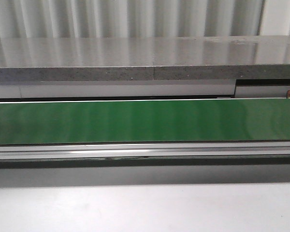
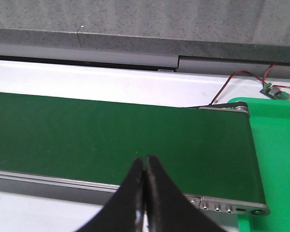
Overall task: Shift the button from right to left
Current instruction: 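Carry the held button with the left gripper down into the blue bin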
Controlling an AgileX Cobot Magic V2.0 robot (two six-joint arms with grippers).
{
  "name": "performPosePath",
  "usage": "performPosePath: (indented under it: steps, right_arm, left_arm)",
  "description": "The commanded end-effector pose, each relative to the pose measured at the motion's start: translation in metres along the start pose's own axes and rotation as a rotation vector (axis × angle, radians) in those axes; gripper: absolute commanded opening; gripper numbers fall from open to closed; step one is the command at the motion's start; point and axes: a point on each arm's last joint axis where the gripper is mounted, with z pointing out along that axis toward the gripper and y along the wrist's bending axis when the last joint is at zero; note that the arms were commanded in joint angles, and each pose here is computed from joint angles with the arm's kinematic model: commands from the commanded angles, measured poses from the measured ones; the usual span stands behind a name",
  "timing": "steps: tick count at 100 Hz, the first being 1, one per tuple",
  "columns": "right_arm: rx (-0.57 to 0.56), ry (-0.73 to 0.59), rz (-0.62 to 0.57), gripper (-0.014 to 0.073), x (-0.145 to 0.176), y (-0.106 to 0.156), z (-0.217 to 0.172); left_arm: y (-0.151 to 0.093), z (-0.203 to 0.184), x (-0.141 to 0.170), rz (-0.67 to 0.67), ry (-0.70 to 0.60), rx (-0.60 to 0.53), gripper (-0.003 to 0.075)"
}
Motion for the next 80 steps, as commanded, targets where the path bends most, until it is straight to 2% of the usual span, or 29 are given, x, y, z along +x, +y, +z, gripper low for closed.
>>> performPosePath:
  steps: [1, 9, 18, 36, 58, 80]
  right_arm:
    - [0.012, -0.086, 0.005, -0.0067, -0.013, -0.001, -0.003]
    - [0.012, -0.086, 0.005, -0.0067, -0.013, -0.001, -0.003]
    - [0.012, -0.086, 0.005, -0.0067, -0.013, -0.001, -0.003]
    - [0.012, -0.086, 0.005, -0.0067, -0.013, -0.001, -0.003]
    - [0.012, -0.086, 0.005, -0.0067, -0.013, -0.001, -0.003]
    - [0.012, -0.086, 0.005, -0.0067, -0.013, -0.001, -0.003]
  left_arm:
    - [0.029, -0.013, -0.005, -0.078, -0.087, -0.026, -0.0020]
    - [0.049, -0.008, -0.002, -0.114, -0.097, -0.011, -0.0020]
    - [0.072, 0.002, 0.001, -0.236, -0.122, -0.007, -0.0020]
    - [0.107, 0.055, 0.017, -0.394, 0.002, -0.008, -0.0020]
    - [0.117, 0.120, 0.034, -0.451, 0.124, 0.015, -0.0020]
    - [0.126, 0.144, 0.042, -0.472, 0.132, -0.009, -0.0020]
